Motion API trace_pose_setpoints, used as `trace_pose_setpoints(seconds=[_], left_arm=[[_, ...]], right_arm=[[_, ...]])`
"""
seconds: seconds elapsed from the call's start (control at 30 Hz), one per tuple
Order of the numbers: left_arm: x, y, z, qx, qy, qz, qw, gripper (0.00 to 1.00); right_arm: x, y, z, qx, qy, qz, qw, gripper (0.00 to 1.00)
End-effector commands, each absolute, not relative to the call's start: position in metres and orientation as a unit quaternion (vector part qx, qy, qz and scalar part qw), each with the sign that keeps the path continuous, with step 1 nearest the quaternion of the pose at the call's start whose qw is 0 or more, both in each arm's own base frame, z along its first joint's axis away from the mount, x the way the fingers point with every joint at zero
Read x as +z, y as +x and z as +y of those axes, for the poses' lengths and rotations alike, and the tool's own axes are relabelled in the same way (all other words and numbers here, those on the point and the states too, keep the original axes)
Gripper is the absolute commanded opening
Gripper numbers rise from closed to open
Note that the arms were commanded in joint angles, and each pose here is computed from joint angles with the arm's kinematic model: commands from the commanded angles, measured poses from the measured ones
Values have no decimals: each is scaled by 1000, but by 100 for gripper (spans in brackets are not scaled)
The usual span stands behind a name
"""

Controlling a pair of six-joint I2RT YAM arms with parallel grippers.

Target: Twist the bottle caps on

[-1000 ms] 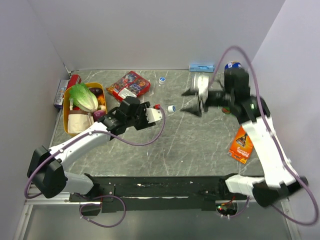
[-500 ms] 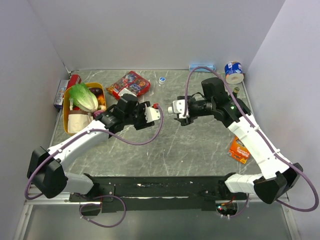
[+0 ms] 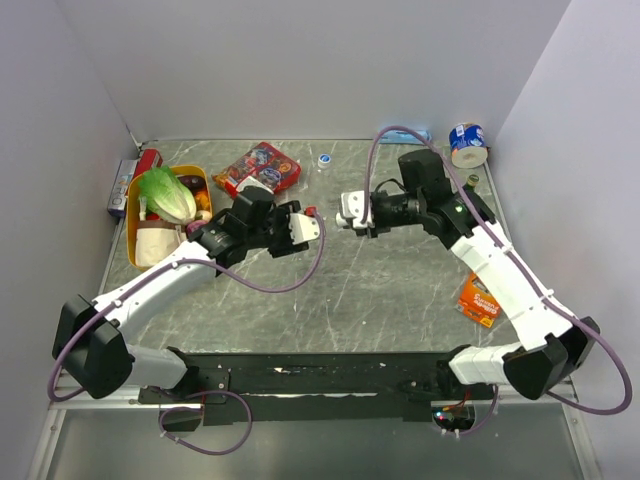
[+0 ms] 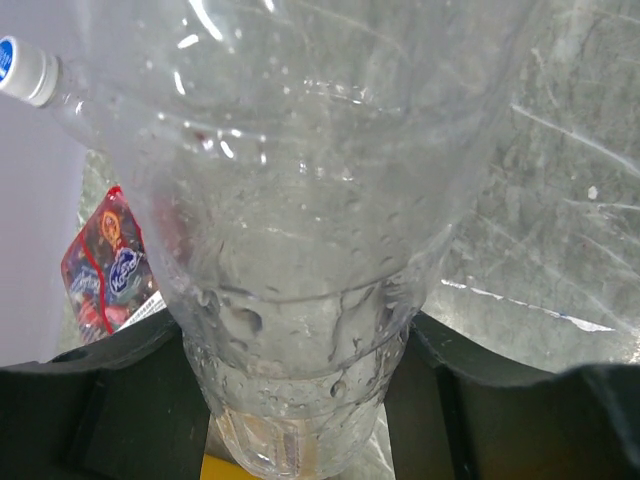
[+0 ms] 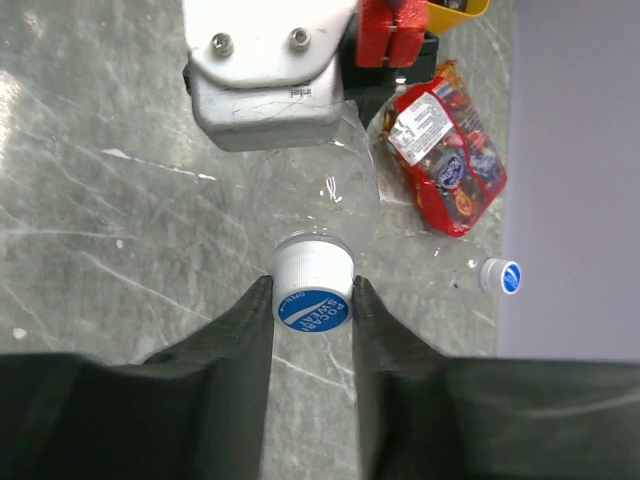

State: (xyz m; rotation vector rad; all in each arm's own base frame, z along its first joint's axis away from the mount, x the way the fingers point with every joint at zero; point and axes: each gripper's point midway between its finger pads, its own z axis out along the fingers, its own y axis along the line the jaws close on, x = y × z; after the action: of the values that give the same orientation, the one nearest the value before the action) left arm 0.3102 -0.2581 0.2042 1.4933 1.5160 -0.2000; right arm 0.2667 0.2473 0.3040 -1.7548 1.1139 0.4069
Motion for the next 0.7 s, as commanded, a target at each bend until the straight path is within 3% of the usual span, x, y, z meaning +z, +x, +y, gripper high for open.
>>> trace_pose_setpoints(seconds=[0.0,0.13,0.27,0.33,0.43,0.47,0.67], left_arm=[[246,315,-267,-87,595,585,544,1],[247,318,-268,-93,574,597,553,1],[245,318,-273,-124,529,624,562,1],[241,316,-277,-141,518,631,559,1],[234,316,-277,-152,497,651,553,67],[233,317,-275,-150,486,659,554,96],[201,319,-239,-84,458,710,528,96]], right_arm=[[329,264,262,220,-695,469,499,21],[336,268,269,294,-636,530,478,2],[368,284,274,430,-470,634,438,0],[367,294,278,435,-443,657,427,0],[363,300,278,399,-447,673,433,0],[369,311,272,358,-464,669,457,0],[339,330,228,233,-517,719,402,0]])
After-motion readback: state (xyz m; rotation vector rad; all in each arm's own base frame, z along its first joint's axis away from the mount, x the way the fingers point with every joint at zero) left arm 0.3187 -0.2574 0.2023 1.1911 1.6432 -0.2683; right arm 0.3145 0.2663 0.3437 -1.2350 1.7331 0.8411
